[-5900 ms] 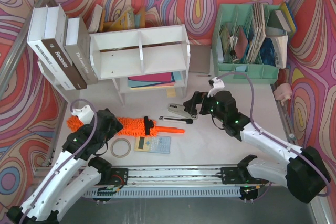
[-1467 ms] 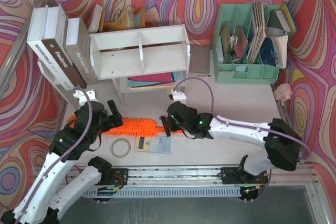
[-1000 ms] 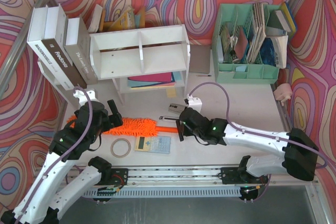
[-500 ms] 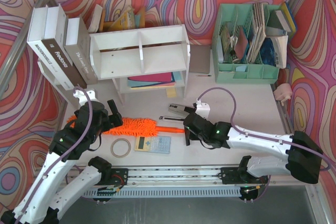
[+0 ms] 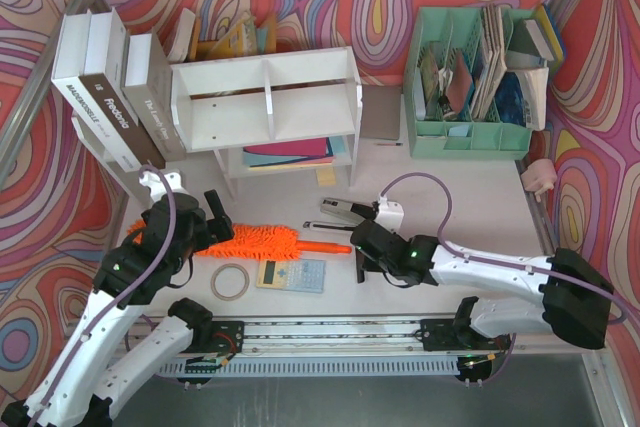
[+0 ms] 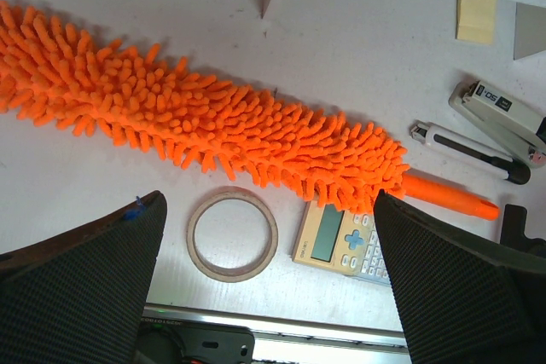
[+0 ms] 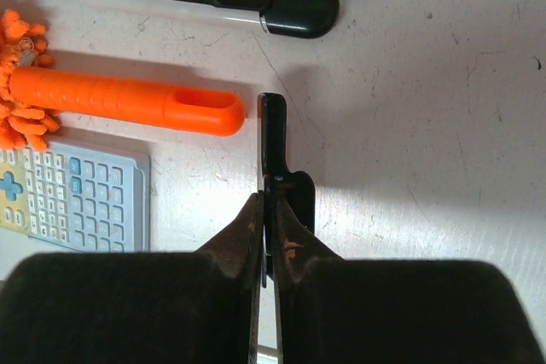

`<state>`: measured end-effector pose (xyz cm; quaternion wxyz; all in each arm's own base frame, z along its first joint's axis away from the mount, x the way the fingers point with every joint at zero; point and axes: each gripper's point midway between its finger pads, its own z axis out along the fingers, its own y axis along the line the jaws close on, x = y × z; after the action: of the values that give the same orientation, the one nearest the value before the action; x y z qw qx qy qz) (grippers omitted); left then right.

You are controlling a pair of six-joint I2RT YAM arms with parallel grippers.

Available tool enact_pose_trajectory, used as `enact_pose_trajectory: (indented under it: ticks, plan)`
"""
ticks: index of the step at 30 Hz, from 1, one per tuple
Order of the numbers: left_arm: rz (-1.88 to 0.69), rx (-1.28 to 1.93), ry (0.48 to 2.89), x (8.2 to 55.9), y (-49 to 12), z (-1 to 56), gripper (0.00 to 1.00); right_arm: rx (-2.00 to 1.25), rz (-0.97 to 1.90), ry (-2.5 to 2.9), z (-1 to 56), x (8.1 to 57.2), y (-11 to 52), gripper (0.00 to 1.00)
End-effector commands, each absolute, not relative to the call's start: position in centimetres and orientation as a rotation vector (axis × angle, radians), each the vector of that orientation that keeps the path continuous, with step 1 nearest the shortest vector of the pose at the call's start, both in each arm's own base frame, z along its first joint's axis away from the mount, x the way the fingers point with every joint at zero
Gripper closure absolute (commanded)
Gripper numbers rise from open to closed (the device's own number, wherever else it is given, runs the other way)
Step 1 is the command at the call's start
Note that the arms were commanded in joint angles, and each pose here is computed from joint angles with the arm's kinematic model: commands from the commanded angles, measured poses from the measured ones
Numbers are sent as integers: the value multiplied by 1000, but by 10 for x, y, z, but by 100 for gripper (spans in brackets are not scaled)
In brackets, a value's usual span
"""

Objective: Dust the bookshelf with a duster

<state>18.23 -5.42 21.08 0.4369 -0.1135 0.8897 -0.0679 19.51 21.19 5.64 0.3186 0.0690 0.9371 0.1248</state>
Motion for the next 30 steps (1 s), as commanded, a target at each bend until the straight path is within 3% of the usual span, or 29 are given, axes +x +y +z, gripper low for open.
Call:
enact_pose_trajectory:
  ticks: [1, 6, 15, 30]
  plan:
    - [-149, -299, 2213, 181, -50, 207, 1, 219, 281, 2472, 50, 194, 205, 84]
    - [-147, -301, 2210, 181, -49, 208, 2, 230, 257, 2479, 47, 194, 203, 80]
    - [-143, -304, 2209, 181, -49, 207, 2, 199, 245, 2431, 63, 204, 204, 50]
    - [-123, -335, 2185, 180, -42, 210, 1, -414, 447, 2111, 140, 239, 270, 23]
